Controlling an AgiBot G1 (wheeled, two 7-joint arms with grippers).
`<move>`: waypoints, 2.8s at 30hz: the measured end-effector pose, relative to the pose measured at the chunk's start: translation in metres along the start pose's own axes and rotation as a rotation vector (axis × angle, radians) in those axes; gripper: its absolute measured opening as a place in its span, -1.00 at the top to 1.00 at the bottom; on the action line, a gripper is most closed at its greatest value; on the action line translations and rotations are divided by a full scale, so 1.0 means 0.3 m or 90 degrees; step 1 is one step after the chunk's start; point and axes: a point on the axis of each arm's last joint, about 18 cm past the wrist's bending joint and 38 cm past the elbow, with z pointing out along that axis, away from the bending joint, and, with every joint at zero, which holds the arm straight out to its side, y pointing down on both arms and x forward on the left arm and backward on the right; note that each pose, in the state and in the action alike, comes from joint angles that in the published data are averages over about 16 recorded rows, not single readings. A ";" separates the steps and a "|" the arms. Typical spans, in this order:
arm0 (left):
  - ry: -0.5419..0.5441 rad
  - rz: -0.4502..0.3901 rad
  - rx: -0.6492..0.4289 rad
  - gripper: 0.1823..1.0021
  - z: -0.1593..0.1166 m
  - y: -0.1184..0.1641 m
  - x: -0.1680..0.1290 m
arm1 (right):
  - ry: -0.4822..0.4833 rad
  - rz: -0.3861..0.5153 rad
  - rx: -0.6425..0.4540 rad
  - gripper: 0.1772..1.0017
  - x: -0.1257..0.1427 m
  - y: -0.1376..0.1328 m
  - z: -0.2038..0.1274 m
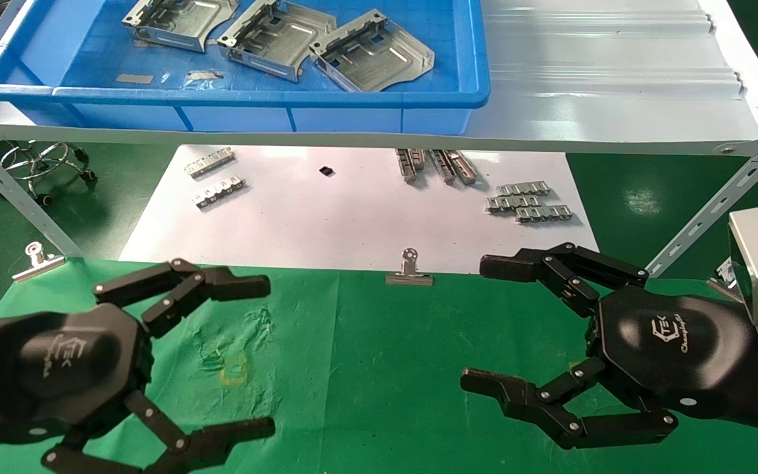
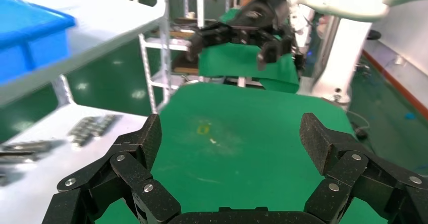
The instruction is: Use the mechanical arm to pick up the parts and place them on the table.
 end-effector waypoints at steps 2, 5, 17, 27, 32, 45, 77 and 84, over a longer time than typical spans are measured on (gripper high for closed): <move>-0.015 0.001 0.007 -1.00 0.006 -0.013 -0.020 | 0.000 0.000 0.000 -0.92 0.000 0.000 0.000; -0.043 0.002 0.018 -1.00 0.020 -0.033 -0.060 | 0.000 0.000 0.000 -0.86 0.000 0.000 0.000; -0.193 0.013 0.043 -1.00 0.104 -0.107 -0.324 | 0.000 0.000 0.000 -0.41 0.000 0.000 0.000; -0.319 0.041 0.011 -1.00 0.144 -0.164 -0.610 | 0.000 0.000 0.000 0.18 0.000 0.000 0.000; -0.370 0.050 -0.023 -1.00 0.156 -0.198 -0.734 | 0.000 0.000 0.000 0.46 0.000 0.000 0.000; -0.466 0.055 -0.120 -0.99 0.226 -0.263 -0.909 | 0.000 0.000 0.000 0.87 0.000 0.000 0.000; -0.518 0.068 -0.206 0.02 0.301 -0.218 -0.963 | 0.000 0.000 0.000 0.96 0.000 0.000 0.000; -0.520 0.066 -0.207 0.40 0.294 -0.210 -0.964 | 0.000 0.000 0.000 0.96 0.000 0.000 0.000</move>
